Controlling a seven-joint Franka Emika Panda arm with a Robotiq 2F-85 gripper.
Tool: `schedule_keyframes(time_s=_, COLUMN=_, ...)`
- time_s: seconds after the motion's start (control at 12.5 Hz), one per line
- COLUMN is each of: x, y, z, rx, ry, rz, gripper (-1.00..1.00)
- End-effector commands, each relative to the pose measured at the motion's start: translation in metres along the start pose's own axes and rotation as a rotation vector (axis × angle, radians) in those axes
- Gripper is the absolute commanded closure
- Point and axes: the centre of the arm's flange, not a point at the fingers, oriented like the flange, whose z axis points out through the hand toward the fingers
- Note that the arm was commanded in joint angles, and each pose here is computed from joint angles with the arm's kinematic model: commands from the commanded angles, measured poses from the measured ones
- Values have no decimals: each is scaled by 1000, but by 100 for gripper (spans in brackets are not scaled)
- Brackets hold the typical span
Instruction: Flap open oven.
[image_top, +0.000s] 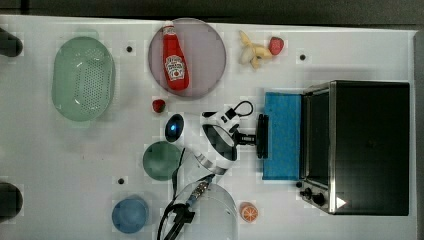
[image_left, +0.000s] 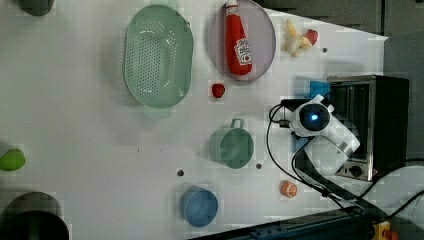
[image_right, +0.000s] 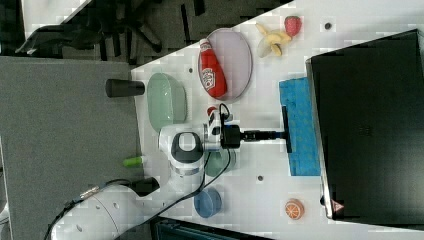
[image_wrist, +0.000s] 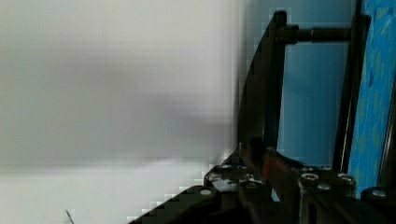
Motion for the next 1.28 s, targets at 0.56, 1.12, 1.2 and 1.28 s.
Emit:
schedule_keyframes(time_s=0.56, x=32, y=132, z=-176, rx=425, ry=-45, rz=672, gripper=65)
schedule_keyframes(time_s=1.12, x=-6, y=235, z=-298, rx=656, ry=-192, rz=854, gripper=65)
schedule_keyframes(time_s=1.2, x=-10, y=249, z=-312, rx=657, ry=-198, rz=855, gripper=65)
schedule_keyframes(time_s=1.28, x=-12, y=263, z=-326, rx=659, ry=-197, rz=860, gripper=65)
